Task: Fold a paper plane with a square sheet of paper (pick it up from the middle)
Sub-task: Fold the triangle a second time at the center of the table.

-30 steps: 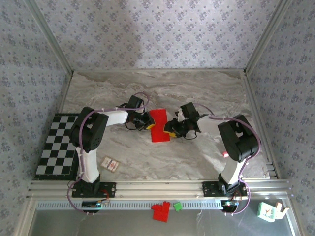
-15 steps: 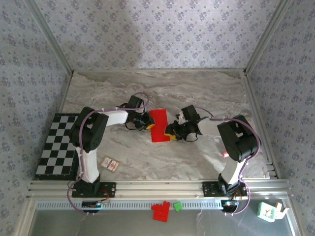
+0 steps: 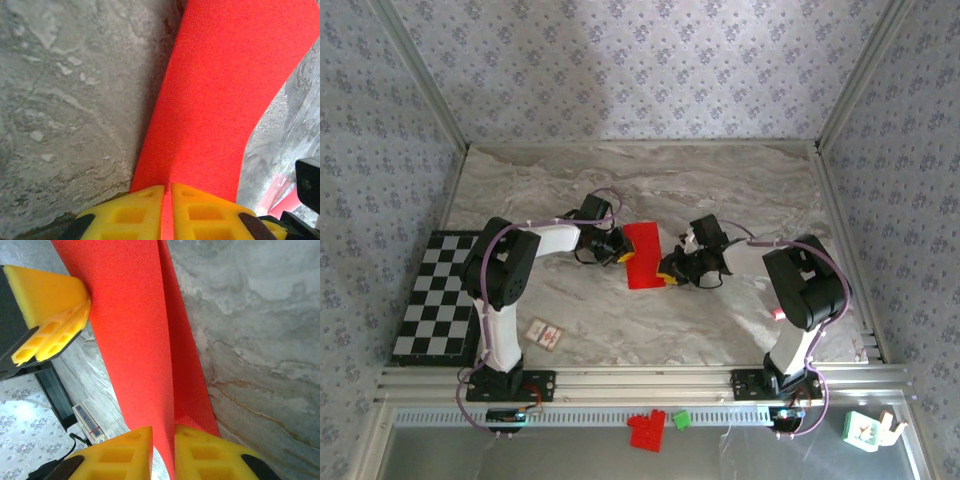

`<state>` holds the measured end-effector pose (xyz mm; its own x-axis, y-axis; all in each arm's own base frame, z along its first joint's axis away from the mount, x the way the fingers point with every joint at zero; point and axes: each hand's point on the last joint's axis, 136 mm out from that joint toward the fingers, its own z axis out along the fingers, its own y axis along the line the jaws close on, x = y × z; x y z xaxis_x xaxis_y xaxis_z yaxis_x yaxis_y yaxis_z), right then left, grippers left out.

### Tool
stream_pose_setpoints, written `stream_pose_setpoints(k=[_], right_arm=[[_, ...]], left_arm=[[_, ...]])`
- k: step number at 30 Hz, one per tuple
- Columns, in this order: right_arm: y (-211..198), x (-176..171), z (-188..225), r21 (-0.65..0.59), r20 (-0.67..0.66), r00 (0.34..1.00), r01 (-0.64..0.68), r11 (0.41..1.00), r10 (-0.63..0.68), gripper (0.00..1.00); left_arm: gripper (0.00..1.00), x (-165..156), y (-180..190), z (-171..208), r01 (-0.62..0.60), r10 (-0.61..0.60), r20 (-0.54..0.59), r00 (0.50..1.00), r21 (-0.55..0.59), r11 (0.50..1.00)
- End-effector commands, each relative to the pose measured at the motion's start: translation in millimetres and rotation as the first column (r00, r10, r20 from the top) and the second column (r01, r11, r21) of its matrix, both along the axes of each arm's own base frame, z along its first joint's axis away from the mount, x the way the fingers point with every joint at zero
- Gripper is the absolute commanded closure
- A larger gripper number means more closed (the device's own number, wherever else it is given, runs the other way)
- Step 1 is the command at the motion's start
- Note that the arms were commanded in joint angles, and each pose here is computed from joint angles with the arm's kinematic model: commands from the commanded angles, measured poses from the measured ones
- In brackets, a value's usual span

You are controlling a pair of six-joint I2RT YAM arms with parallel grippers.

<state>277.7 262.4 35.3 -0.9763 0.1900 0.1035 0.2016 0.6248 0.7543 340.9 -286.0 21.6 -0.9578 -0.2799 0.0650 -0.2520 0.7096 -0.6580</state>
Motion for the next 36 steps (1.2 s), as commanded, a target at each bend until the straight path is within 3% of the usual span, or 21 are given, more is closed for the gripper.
stream_pose_setpoints(k=[1,7,15,25,36], right_arm=[[-3.2,-12.6,3.0,0.004,-0.046,0.999,-0.001,1.0,0.002,0.85],[-6.1,-10.6,2.9,-0.016,-0.048,0.999,0.004,1.0,-0.005,0.96],[-14.6,-7.2,8.2,-0.074,-0.055,0.998,-0.028,0.997,0.024,0.98],[-16.0,-6.0,8.7,-0.097,-0.08,0.995,-0.069,0.993,0.061,0.98],[0.3,11.9,26.0,-0.049,-0.02,0.996,-0.085,0.995,0.084,0.98]], left_arm=[[0.86,-12.5,11.3,-24.0,-0.013,0.019,-0.085,0.996,0.074,0.997],[0.83,-2.0,-2.1,-1.6,-0.01,0.01,-0.036,0.999,-0.013,1.0],[0.7,27.7,-12.7,57.0,0.015,0.004,0.156,0.988,-0.12,0.993],[0.76,28.6,-11.4,26.2,0.018,-0.01,0.093,0.996,-0.092,0.996],[0.8,16.8,-5.0,-1.6,0.042,-0.042,0.002,0.999,-0.026,0.999]])
